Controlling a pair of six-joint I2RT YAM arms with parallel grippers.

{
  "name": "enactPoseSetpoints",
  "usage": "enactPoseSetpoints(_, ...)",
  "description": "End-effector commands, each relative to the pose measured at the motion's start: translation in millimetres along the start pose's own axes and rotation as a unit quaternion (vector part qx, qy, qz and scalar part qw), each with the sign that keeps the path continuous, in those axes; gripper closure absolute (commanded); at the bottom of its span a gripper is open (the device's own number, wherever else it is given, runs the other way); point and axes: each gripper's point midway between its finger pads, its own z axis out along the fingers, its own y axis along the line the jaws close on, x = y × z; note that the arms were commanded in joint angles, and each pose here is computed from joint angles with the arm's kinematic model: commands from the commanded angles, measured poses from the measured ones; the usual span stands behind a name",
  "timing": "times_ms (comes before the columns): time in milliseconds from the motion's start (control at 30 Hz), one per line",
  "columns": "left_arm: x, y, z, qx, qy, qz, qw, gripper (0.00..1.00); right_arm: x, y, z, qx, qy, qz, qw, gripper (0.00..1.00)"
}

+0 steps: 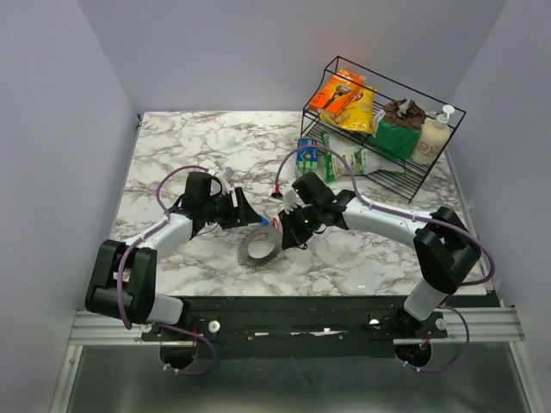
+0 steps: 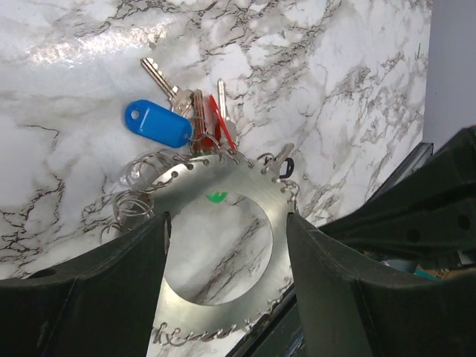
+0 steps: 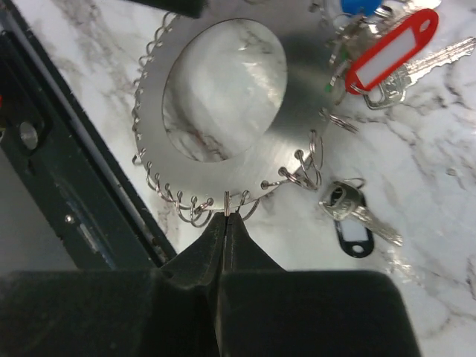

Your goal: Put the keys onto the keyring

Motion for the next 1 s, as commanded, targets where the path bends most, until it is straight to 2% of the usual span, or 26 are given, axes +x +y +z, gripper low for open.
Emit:
enactPoseSetpoints(0, -4, 3, 1, -0.002, -0.001, -0.006, 1.000, 0.28, 4, 28, -2, -0.054, 0.023, -0.031, 0.998, 0.84)
enactPoseSetpoints(33, -3, 3, 1, -0.004, -0.001, -0.007, 1.000, 0.28, 5, 31, -3, -0.063, 0.023, -0.036, 0.997, 0.73)
enactPoseSetpoints(100, -3, 6, 1, -0.011, -0.003, -0.008, 1.000, 0.28, 5, 31, -4, -0.065, 0.022, -0.041, 0.997, 0.61)
enactPoseSetpoints(133, -3, 7, 0, -0.015, -0.003, -0.008, 1.000, 0.28, 3, 31, -6, -0.060, 0.017, -0.047, 0.997, 0.49)
enactPoseSetpoints(233, -4, 9, -3, -0.025, -0.007, -0.006, 1.000, 0.28, -7, 29, -13, -0.043, -0.002, -0.054, 0.998, 0.35)
enactPoseSetpoints(333, -6, 10, -6, -0.035, -0.012, -0.001, 0.999, 0.28, -18, 24, -19, -0.015, -0.025, -0.046, 0.999, 0.26)
enactPoseSetpoints(500, -4, 12, -10, -0.047, -0.013, 0.003, 0.999, 0.28, -32, 19, -27, 0.010, -0.056, -0.027, 0.998, 0.20)
enactPoseSetpoints(967, 0, 14, -12, -0.050, -0.009, 0.008, 0.999, 0.31, -17, -12, -30, -0.014, -0.076, 0.054, 0.996, 0.26)
